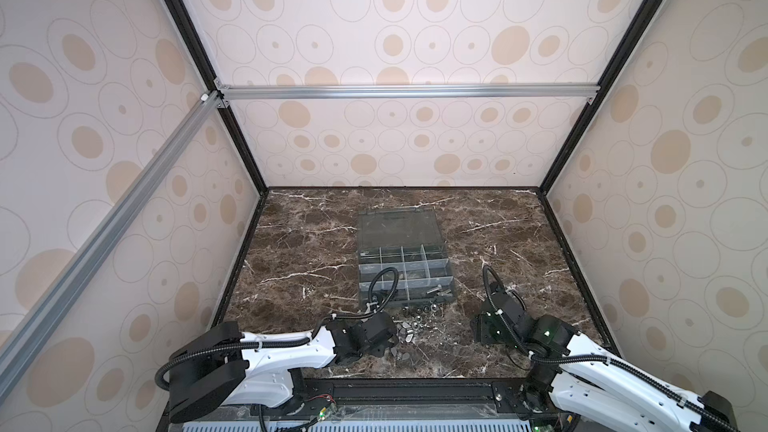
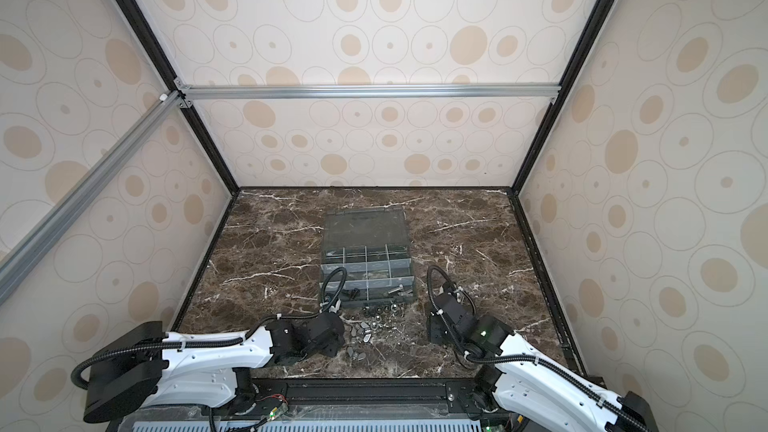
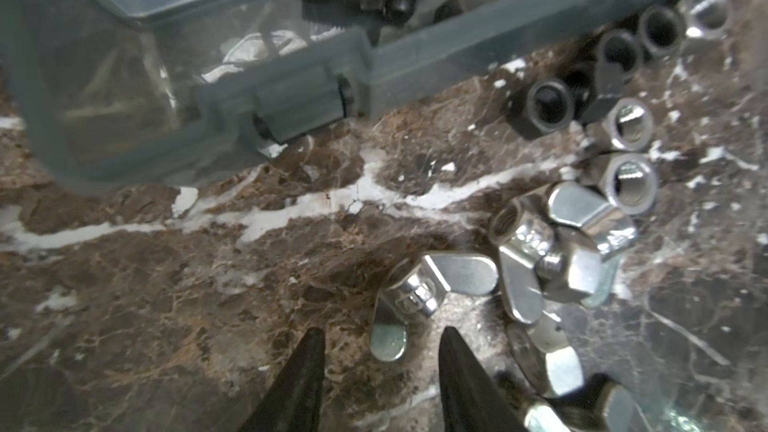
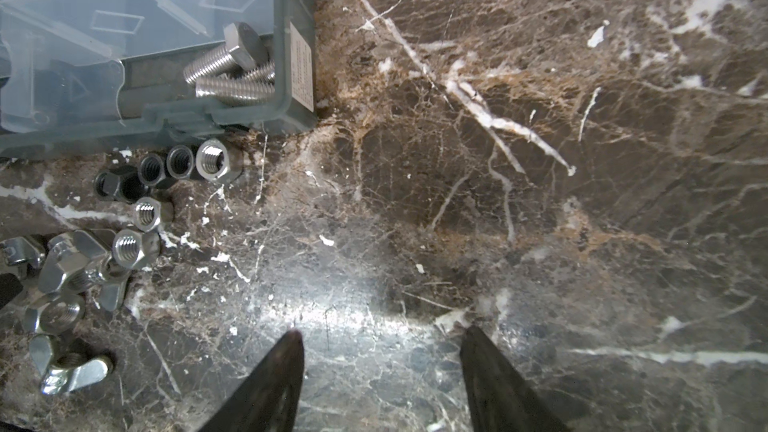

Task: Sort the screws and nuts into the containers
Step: 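Lower the left gripper and grasp a silver wing nut, then lift the wing nut with the left gripper over the nearest compartment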

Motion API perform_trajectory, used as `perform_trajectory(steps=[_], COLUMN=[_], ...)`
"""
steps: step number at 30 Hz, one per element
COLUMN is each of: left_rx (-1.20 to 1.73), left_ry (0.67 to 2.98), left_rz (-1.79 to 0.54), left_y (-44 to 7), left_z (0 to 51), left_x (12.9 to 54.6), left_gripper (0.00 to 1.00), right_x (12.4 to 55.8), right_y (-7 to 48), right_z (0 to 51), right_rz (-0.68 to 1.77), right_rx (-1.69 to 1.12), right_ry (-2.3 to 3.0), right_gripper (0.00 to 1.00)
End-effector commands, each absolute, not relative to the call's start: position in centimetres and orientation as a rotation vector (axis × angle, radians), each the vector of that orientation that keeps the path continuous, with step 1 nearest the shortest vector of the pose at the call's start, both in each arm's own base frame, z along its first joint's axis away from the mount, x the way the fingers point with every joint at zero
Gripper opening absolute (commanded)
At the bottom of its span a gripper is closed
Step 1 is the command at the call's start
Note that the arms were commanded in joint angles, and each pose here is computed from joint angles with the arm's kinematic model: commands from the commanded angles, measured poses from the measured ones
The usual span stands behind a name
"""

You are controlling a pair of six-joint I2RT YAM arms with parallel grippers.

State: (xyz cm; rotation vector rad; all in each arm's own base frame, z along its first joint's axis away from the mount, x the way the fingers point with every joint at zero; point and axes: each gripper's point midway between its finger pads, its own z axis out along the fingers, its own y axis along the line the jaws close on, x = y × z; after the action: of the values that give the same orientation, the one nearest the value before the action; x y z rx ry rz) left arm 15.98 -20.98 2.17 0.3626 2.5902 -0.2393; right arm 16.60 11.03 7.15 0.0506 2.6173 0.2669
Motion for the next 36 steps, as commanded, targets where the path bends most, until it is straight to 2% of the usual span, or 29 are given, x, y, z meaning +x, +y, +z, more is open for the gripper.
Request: perform_trajectory(steps=[1,11,27,36], left_rx=[0.406,0.474,0.413,0.354], left_ry=[2.549,2.543,2.561,2.498], left_rz=[-0.218,-0.166,-0.146,-0.235], left_y=[-22.1,-24.0,-22.3,-22.3], left_z=[3.3,2.6,2.2,3.9], left_x=[16.9,18.0,17.4,17.7], left_gripper=[0.46,0.45,0.21,0.14], right_x=[16.3,16.0,15.9,15.9], right_y=[10.3,9.8,9.7,9.7], right_z=[6.7,6.7,6.6,6.5], right_rz=[0.246,0.237,0.242,0.243], right_rx=[0.095,0.112,0.12,0.12], right_ry=[2.621,2.62,2.617,2.622], right_gripper=[0.64,0.64,0.64,0.64])
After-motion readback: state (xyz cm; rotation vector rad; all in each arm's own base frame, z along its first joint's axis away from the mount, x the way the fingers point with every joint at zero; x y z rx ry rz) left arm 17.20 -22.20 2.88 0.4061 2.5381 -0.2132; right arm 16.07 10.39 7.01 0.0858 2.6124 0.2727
